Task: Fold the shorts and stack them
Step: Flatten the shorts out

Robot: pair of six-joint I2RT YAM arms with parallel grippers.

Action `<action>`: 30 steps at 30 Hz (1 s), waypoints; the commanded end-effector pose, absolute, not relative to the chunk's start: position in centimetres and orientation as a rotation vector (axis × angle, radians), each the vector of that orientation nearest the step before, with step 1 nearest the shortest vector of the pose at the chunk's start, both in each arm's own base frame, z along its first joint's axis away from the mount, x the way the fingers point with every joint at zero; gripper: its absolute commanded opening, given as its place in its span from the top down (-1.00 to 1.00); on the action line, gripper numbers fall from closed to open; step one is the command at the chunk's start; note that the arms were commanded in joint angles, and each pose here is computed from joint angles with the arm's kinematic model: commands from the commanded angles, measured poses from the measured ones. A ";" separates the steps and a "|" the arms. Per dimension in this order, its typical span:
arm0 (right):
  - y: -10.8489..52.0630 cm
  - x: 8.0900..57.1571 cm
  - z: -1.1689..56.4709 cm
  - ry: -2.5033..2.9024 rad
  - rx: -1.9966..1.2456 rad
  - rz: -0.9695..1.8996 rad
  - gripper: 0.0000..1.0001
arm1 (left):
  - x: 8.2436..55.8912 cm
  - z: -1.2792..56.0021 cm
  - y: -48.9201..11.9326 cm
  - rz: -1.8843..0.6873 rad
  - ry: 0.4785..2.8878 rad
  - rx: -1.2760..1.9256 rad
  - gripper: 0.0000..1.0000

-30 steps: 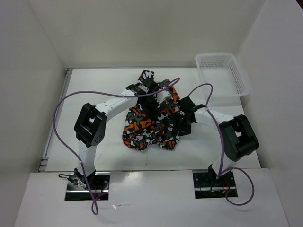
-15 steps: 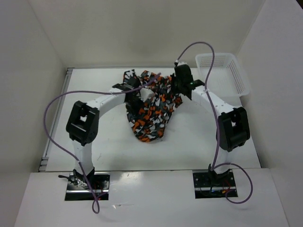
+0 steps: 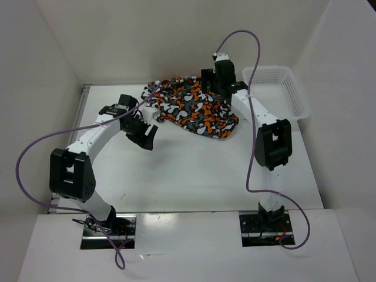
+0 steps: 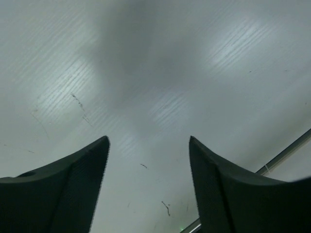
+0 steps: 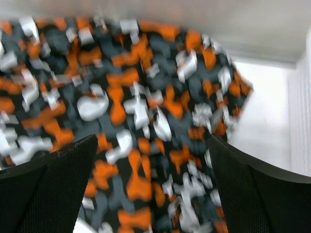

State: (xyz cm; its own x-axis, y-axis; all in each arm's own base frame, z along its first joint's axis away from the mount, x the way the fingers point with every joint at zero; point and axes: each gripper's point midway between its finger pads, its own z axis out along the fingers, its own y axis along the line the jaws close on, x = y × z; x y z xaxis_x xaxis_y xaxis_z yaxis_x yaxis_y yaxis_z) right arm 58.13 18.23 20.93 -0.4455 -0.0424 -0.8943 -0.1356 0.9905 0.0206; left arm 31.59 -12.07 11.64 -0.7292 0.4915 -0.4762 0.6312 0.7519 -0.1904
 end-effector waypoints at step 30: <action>7.8 50.6 3.6 2.476 0.249 -0.049 -0.71 | 61.9 6.1 -25.4 -0.211 2.200 0.752 -1.00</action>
